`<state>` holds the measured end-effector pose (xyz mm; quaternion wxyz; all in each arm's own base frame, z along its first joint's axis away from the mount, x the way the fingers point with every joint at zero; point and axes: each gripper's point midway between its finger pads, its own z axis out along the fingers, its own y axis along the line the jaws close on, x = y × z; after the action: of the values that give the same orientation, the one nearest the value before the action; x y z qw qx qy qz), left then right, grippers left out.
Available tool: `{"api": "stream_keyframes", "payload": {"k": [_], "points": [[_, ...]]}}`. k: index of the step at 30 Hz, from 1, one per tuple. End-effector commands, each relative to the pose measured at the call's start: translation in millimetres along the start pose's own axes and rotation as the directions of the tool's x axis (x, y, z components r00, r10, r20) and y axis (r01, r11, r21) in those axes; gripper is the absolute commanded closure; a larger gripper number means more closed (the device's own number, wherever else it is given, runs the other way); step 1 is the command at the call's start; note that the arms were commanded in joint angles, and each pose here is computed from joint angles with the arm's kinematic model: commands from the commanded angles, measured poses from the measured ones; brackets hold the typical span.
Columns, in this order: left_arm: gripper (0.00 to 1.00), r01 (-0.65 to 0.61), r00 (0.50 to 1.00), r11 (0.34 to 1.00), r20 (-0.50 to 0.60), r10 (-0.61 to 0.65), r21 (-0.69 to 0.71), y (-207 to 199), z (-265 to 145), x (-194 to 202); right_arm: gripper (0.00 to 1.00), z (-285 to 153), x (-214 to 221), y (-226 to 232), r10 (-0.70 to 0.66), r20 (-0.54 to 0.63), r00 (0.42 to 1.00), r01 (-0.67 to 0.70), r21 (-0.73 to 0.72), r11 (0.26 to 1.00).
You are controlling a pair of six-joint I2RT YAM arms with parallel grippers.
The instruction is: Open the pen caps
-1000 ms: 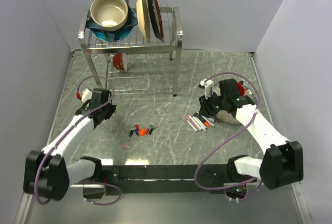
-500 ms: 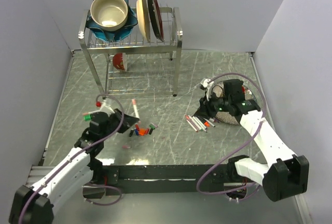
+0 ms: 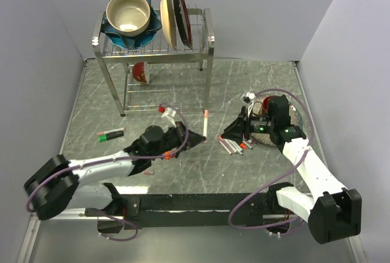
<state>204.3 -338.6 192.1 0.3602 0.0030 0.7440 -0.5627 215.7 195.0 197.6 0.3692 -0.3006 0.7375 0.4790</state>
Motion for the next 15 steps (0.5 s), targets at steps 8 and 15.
{"api": "stream_keyframes", "payload": {"k": [8, 15], "points": [[0.99, -0.057, 0.997, 0.990, 0.049, 0.051, 0.132, -49, 53, -9, 0.45, -3, -37, 18, 0.111, 0.192, 0.975, -0.106, -0.037, 0.994], [0.99, -0.067, 0.998, 0.982, 0.018, 0.065, 0.174, -64, 61, 7, 0.44, -1, -36, 6, 0.145, 0.196, 0.970, -0.150, 0.008, 0.989]]}}
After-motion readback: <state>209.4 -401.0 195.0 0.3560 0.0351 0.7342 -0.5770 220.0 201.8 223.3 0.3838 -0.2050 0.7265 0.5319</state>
